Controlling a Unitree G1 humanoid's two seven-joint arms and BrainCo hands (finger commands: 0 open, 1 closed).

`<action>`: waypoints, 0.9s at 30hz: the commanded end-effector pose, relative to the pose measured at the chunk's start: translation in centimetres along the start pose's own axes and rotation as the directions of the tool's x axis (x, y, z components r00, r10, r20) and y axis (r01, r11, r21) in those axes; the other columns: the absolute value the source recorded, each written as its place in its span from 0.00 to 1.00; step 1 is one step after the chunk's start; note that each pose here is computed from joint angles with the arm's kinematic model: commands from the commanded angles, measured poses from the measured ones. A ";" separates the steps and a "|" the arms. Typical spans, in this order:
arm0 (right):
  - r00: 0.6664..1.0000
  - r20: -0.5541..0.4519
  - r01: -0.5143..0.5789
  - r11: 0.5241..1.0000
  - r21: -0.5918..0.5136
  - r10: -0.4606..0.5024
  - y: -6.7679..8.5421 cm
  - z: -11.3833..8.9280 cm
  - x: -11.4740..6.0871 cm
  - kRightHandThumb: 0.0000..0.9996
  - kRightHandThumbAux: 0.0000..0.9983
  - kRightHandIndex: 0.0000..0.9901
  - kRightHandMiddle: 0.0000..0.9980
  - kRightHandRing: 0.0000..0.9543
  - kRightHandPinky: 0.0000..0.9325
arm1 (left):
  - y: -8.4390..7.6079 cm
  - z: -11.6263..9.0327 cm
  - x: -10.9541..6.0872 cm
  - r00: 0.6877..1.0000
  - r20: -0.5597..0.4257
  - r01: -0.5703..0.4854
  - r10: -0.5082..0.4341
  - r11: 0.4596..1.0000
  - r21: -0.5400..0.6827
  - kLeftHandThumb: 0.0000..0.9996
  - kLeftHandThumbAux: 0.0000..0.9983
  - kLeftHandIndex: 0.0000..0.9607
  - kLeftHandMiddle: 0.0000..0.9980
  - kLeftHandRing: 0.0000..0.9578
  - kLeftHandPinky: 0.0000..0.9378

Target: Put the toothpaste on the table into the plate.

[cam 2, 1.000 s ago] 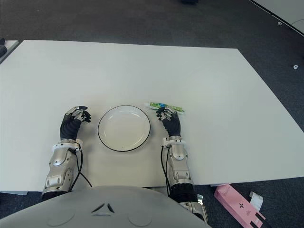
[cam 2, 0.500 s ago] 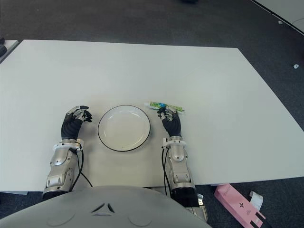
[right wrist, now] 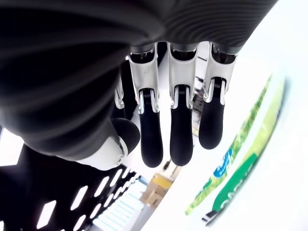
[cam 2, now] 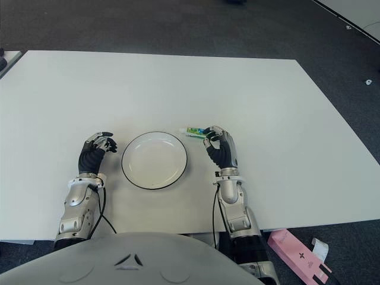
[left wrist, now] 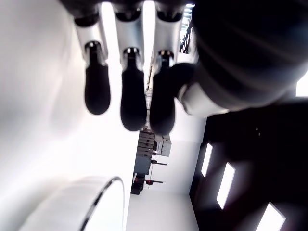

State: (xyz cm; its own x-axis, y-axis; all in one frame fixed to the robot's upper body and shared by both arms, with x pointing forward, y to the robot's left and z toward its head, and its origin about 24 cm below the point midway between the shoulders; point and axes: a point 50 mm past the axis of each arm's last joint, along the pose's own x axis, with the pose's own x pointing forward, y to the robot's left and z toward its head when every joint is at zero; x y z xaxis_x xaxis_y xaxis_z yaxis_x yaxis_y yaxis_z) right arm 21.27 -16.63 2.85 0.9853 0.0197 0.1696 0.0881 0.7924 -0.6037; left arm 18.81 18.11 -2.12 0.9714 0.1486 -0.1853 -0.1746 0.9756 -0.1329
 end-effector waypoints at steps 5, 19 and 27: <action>0.996 0.086 -0.025 0.994 -0.105 0.035 -1.4 1.2 2.1 0.69 0.73 0.41 0.32 0.33 0.33 | 0.2 -1.6 -0.5 0.996 -0.089 -0.005 0.004 1.000 -0.010 0.71 0.72 0.45 0.60 0.61 0.60; 0.972 0.100 -0.166 0.925 -0.343 0.212 -3.1 1.8 5.5 0.47 0.61 0.07 0.09 0.09 0.04 | 0.0 -1.5 -0.4 0.995 -0.089 -0.043 0.041 0.999 -0.022 0.71 0.72 0.45 0.60 0.62 0.61; 0.945 0.082 -0.251 0.864 -0.436 0.316 -3.6 2.1 7.4 0.48 0.55 0.00 0.03 0.03 0.00 | -0.1 -1.4 -0.5 0.994 -0.097 -0.058 0.057 0.998 -0.009 0.71 0.72 0.45 0.60 0.62 0.61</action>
State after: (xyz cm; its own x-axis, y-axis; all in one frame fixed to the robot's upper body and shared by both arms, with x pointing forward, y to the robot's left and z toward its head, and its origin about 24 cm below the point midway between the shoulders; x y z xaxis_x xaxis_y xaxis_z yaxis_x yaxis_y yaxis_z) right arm 27.35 -17.86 8.01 0.9494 0.3013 0.0883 -0.0661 0.4668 -0.8819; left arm 18.97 17.91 -2.03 0.9647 0.1789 -0.1933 -0.2080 0.9677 -0.1425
